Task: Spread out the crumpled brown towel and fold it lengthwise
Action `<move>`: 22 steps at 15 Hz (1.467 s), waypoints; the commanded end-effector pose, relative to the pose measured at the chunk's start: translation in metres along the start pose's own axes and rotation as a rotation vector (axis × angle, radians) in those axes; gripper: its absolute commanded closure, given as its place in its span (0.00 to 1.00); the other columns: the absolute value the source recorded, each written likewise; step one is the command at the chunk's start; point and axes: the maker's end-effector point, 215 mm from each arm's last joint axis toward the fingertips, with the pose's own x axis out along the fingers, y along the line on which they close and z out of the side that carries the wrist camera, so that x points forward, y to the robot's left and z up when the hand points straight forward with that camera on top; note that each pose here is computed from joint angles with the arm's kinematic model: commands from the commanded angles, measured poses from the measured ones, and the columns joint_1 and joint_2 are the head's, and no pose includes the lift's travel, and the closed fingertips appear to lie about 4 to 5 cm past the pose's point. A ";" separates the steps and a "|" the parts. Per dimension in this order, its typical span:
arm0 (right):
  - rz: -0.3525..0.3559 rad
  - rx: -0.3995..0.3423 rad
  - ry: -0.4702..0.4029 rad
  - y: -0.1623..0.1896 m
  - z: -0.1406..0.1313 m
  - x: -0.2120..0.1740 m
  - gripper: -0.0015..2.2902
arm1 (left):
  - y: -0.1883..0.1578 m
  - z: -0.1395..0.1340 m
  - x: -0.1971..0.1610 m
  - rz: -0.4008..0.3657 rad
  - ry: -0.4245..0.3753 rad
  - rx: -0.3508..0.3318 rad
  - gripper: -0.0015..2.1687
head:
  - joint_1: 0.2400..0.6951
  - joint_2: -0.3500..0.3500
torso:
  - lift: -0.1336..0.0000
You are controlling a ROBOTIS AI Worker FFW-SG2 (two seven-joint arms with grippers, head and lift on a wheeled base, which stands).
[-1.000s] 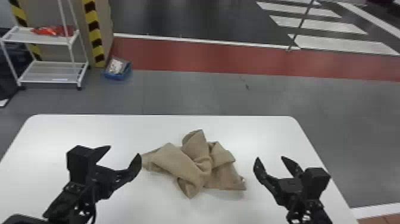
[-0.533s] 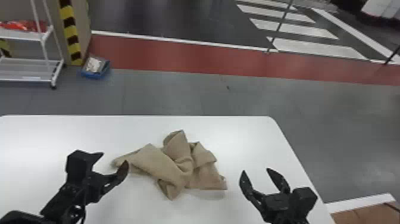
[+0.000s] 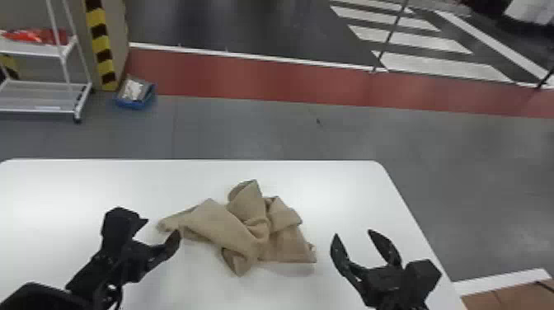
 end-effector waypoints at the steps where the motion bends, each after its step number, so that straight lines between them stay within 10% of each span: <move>1: 0.013 -0.003 -0.018 0.008 0.005 0.002 0.08 | -0.007 0.001 0.012 -0.001 0.005 0.017 0.15 | 1.00 0.12 | 1.00; 6: 0.011 -0.006 -0.046 0.008 0.012 -0.001 0.08 | -0.020 0.002 0.030 -0.021 0.017 0.036 0.16 | 1.00 0.11 | 1.00; 11: 0.014 -0.009 -0.069 0.009 0.018 -0.003 0.08 | -0.015 -0.001 0.032 -0.025 0.048 0.053 0.41 | 1.00 0.10 | 1.00; 17: 0.026 0.002 -0.080 0.017 0.020 -0.003 0.08 | -0.010 -0.017 0.032 -0.016 0.098 0.068 0.34 | 1.00 0.13 | 1.00; 20: 0.027 0.008 -0.092 0.016 0.024 -0.007 0.08 | -0.004 -0.010 0.029 -0.005 0.070 0.054 0.81 | 1.00 0.13 | 1.00; 22: 0.027 0.007 -0.097 0.016 0.026 -0.008 0.08 | -0.002 -0.001 0.019 -0.001 0.035 0.024 0.83 | 1.00 0.13 | 1.00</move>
